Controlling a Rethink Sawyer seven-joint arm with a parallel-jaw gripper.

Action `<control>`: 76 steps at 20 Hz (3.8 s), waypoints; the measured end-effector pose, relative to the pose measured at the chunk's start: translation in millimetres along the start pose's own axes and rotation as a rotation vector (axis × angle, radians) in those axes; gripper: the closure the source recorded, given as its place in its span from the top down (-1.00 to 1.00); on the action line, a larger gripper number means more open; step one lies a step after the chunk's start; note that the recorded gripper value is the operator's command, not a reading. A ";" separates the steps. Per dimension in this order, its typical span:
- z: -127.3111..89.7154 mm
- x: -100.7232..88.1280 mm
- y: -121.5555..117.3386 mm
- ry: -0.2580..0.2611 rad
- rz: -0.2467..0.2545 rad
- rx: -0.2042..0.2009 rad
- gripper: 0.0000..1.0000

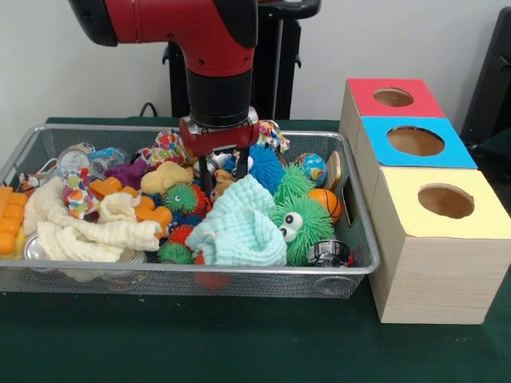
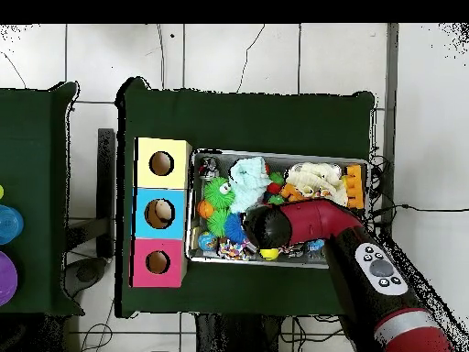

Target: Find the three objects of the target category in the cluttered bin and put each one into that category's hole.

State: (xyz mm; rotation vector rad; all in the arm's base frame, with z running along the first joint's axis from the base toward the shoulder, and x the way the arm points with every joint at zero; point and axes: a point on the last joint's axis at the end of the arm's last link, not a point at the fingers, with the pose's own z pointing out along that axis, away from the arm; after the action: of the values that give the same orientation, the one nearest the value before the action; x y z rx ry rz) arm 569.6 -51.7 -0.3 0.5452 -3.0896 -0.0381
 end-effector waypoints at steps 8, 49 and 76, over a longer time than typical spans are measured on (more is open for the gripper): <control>8.9 -1.2 6.3 0.006 -0.017 -0.004 1.00; -170.4 -48.3 132.8 0.061 -0.026 0.118 -1.00; -133.9 -2.3 278.0 0.072 0.159 0.023 -1.00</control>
State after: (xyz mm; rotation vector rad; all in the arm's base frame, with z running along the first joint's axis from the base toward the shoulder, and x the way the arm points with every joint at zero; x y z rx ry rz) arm 477.8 207.0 140.5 0.2932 -3.0548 0.0171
